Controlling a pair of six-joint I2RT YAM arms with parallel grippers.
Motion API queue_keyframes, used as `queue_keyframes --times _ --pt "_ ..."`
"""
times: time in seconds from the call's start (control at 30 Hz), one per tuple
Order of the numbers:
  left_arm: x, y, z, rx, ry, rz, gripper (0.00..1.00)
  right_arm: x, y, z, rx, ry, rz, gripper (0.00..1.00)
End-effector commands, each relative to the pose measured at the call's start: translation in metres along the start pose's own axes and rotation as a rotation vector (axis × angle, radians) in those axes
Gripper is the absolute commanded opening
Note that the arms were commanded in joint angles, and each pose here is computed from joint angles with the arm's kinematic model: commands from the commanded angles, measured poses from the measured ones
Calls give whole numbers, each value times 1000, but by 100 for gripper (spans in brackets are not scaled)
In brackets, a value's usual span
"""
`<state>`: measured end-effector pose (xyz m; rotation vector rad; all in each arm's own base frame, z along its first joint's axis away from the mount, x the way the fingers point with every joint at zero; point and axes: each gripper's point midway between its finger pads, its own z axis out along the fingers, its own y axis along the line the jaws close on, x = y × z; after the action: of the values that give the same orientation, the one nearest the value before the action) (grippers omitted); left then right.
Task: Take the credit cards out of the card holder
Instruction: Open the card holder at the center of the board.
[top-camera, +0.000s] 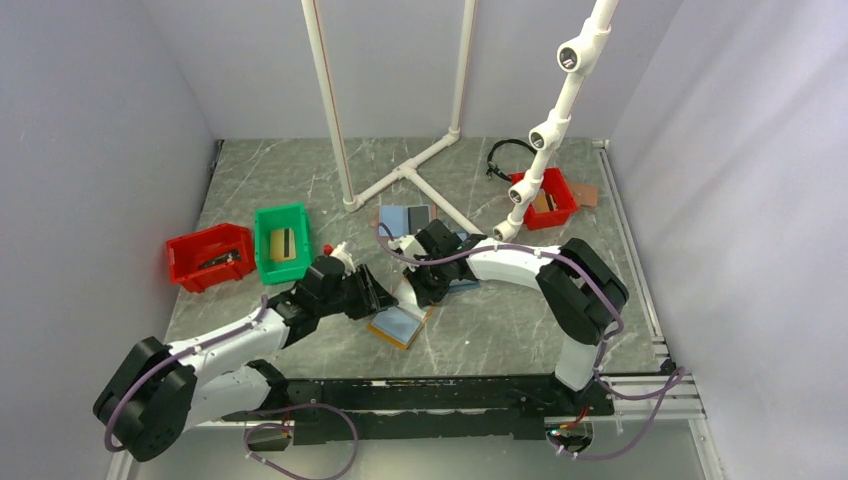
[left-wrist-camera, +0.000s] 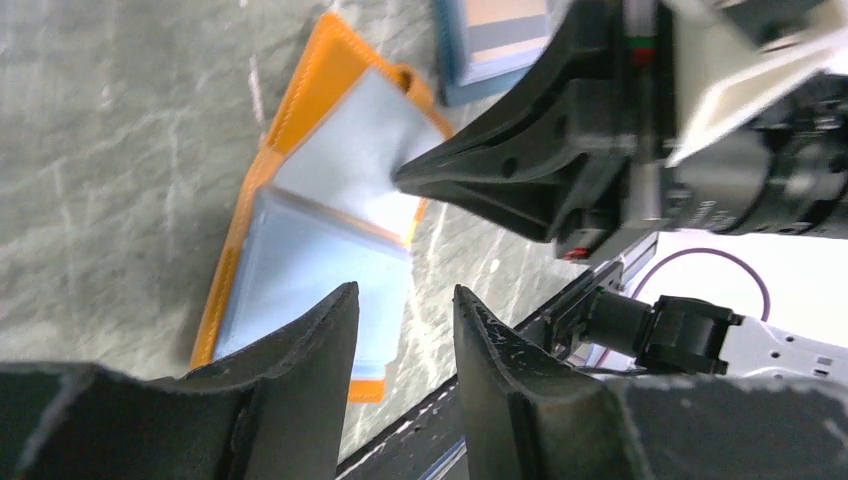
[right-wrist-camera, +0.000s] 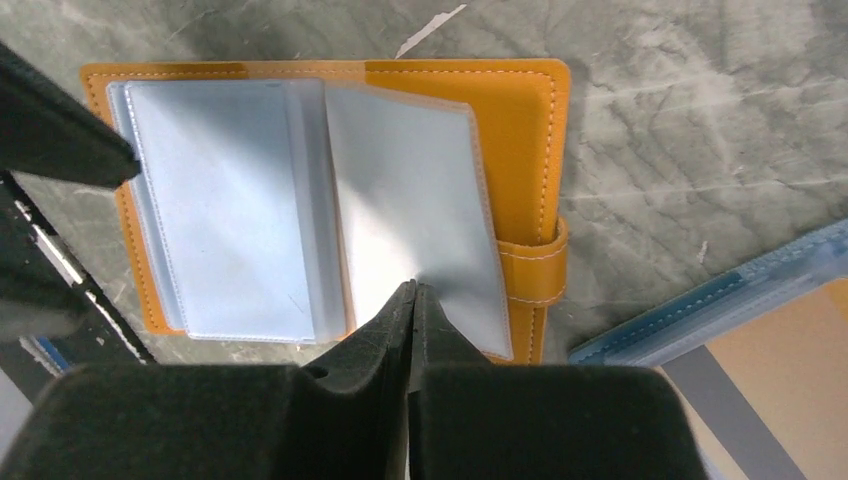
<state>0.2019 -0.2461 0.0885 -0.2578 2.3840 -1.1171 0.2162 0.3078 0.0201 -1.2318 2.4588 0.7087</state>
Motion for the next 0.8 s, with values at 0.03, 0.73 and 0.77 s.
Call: queue_keyframes --times 0.03,0.73,0.77 --pt "14 19 -3 -40 21 -66 44 -11 14 1 -76 -25 -5 7" --pt "37 52 9 -186 120 -177 55 4 18 16 -116 47 0 30" --pt "36 52 7 -194 119 -173 56 5 17 17 -110 52 3 30"
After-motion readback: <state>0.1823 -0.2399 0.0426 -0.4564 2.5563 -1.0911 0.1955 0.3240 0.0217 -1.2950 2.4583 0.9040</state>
